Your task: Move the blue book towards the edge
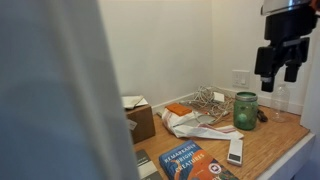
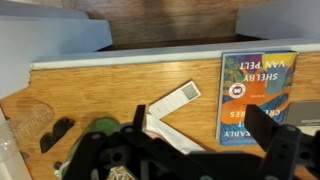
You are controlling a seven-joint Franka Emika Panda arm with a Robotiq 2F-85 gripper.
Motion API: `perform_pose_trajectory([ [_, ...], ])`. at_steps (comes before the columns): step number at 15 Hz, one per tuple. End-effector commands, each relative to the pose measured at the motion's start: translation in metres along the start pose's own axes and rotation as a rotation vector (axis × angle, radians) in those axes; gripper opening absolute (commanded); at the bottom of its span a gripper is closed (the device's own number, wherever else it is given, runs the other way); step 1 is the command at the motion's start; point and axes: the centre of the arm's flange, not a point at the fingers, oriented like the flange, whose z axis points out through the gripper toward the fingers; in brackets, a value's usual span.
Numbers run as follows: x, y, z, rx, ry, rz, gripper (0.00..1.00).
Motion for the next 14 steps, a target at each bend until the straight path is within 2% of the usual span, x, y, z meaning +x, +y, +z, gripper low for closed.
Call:
perform_pose_trajectory([
  [1,0.049,-0.043,0.001,0.007,-0.003,-0.021,1.0],
  [4,0.077,-0.078,0.008,0.031,0.026,-0.079,1.0],
  [9,0.115,-0.137,0.038,0.112,0.017,-0.097,1.0],
  [11,0.123,-0.158,0.049,0.102,0.015,-0.128,1.0],
  [12,0.101,-0.137,0.042,0.088,0.018,-0.13,1.0],
  [14,0.108,-0.152,0.052,0.096,0.007,-0.14,1.0],
])
